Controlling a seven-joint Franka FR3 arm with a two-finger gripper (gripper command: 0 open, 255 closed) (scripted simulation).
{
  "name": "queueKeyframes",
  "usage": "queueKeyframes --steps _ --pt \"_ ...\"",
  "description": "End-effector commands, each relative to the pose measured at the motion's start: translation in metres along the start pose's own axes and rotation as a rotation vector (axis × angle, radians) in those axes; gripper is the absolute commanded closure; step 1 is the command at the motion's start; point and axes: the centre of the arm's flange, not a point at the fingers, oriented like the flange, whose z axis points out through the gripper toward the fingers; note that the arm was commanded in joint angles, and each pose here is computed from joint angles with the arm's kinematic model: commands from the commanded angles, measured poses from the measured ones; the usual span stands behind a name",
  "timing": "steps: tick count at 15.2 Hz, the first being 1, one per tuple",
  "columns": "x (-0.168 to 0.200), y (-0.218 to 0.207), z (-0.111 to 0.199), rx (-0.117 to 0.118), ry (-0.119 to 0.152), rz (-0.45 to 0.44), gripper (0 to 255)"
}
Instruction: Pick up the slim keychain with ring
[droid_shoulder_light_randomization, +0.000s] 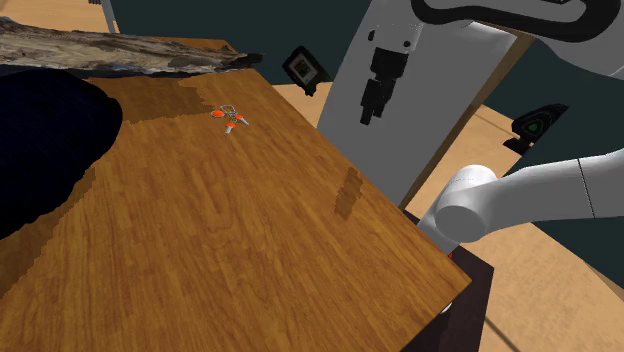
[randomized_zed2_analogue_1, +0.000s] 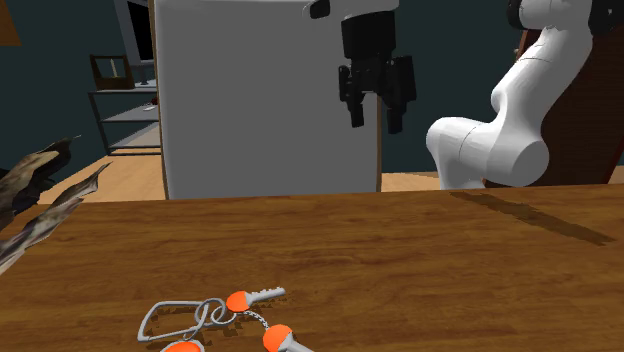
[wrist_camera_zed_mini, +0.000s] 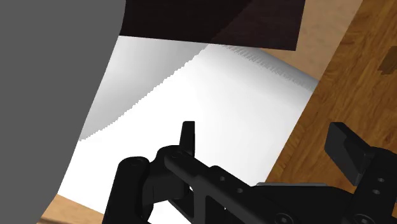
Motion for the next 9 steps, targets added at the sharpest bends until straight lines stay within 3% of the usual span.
queueKeyframes --steps 1,9 --pt "0.0 0.0 0.0 0.0 0.0 0.0 0" --pt "0.078 -0.064 0.006 -0.025 0.056 0.01 0"
